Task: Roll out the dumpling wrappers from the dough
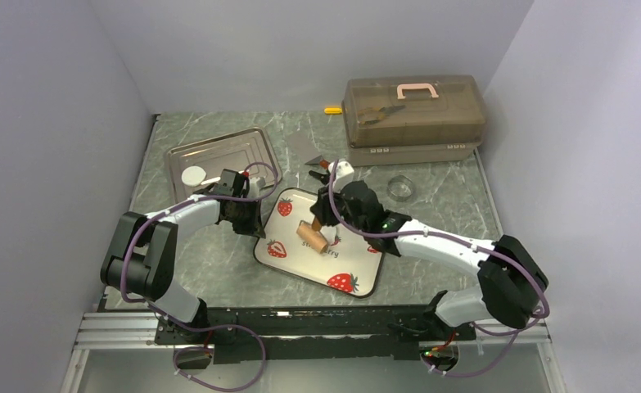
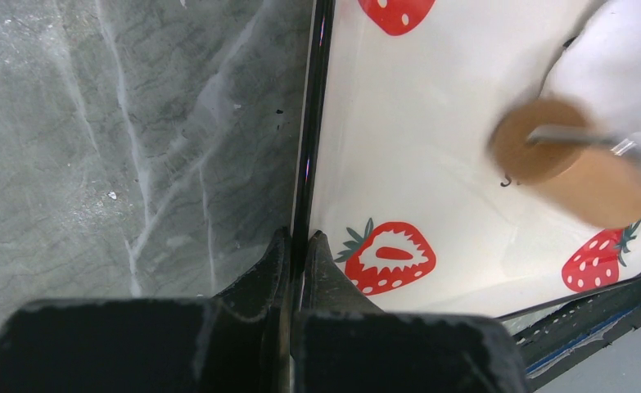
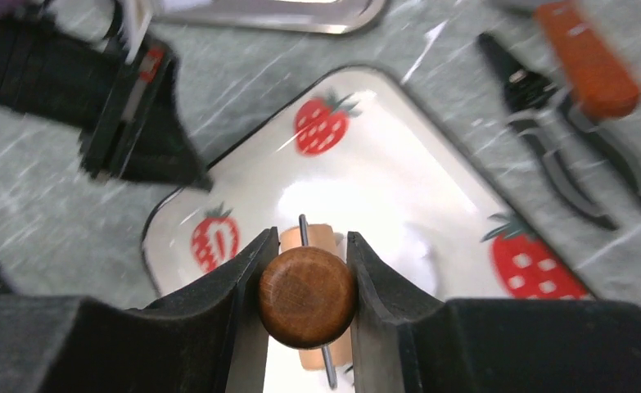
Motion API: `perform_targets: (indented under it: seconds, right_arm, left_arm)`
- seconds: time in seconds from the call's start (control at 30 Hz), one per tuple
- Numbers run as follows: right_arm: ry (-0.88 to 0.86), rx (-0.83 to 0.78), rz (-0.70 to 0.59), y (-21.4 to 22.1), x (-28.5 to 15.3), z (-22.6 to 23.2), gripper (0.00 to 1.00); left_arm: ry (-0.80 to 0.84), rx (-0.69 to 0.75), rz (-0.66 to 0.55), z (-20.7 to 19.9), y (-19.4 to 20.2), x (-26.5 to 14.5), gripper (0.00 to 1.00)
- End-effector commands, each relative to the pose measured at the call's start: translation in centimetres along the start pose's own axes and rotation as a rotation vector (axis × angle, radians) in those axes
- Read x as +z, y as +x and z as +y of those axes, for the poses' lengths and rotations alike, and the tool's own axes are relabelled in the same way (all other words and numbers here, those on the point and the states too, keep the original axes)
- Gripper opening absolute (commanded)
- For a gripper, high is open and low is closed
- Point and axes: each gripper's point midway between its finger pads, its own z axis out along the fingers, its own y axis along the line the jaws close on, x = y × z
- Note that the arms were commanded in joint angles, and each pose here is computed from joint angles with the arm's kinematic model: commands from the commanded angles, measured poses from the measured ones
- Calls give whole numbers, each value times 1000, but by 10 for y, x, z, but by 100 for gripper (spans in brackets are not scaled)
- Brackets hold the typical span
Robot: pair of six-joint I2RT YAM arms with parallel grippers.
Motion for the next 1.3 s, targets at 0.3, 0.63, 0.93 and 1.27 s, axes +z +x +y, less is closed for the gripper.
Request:
perform_targets:
  seconds: [0.3,0.63,0.93,1.27]
  right_arm:
    - [-228,5,-3,-36,-25,66,0]
    - [-99,-26,-184,-136,-14,11,0]
    - [48,-13,145,3,18,-24,0]
    - [-19,113,264,99,7,5,0]
  left_arm:
    - [-75,3,-21,18,-4,-1,0]
    - [-73,13,-40,17,-7,-5,0]
    - [-71,11,-40,17,-7,-5,0]
    - [-72,8,-37,18,-6,-4,0]
